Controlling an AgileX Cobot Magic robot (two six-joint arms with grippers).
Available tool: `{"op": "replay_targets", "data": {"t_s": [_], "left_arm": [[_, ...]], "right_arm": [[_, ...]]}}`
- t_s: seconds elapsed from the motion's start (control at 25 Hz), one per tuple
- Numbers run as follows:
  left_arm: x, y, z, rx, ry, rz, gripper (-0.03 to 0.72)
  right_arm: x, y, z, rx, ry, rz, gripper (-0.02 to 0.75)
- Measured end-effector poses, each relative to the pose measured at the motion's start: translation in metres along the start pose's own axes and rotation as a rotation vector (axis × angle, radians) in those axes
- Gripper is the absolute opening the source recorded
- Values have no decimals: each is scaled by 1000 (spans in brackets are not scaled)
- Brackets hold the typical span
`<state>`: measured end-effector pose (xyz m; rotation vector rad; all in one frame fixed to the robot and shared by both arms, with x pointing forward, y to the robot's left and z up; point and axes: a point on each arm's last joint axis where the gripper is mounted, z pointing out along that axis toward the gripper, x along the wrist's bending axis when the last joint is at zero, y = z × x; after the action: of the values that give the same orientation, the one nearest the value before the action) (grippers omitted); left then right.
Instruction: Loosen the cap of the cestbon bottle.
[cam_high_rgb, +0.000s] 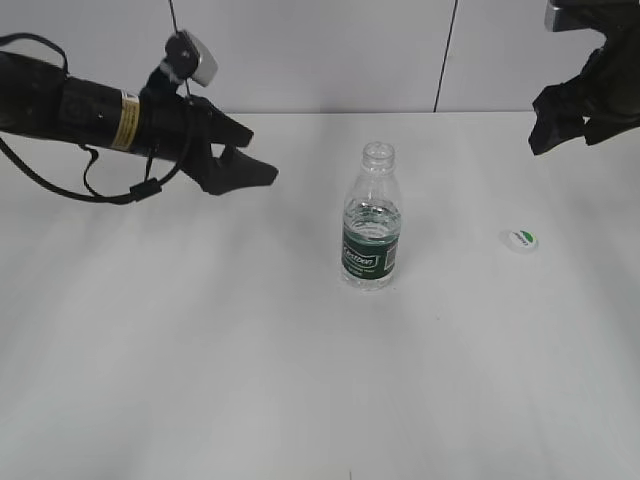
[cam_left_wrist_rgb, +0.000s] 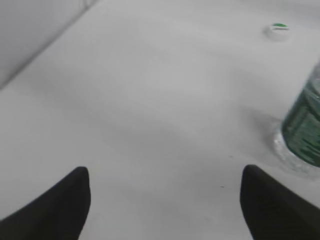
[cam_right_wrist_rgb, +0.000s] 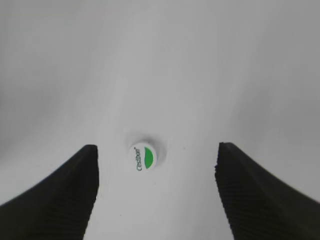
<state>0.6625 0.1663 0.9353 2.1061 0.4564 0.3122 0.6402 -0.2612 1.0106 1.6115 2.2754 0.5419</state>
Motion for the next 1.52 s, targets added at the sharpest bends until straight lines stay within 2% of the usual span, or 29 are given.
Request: {"op": "replay_targets", "data": {"t_s": [0.2, 0.32, 0.52, 0.68, 0.8, 0.96, 1.08, 1.2, 1.36, 1.44, 1.52], "left_arm": [[22, 26, -31, 33, 325, -33, 552], [33, 32, -46, 60, 485, -43, 552], [53, 25, -64, 128, 776, -154, 551], [64, 11, -84, 260, 1029, -237, 551], [63, -2, -95, 429, 1110, -283, 551], [52, -22, -100, 649, 1042, -393, 551], [37, -35, -100, 817, 905, -495, 551], [19, -38, -102, 937, 751, -592, 551], [-1, -16, -122, 955, 641, -652, 551], [-9, 2, -139, 922, 636, -648, 551], [-18, 20, -158, 885, 649, -642, 551]], "right_arm": [[-3, 13, -31, -154, -71, -31, 555], [-5, 18, -47, -219, -113, -59, 555], [-7, 19, -62, -243, -172, -117, 555], [-11, 15, -69, -199, -224, -176, 555], [-15, 11, -73, -155, -281, -193, 555], [-24, 2, -79, -63, -375, -160, 555], [-26, -11, -81, 79, -395, -115, 555], [-24, -24, -82, 212, -363, -62, 555], [-10, -32, -84, 283, -220, -18, 555], [-2, -33, -92, 278, -139, -3, 555], [4, -33, -105, 246, -105, 4, 555]]}}
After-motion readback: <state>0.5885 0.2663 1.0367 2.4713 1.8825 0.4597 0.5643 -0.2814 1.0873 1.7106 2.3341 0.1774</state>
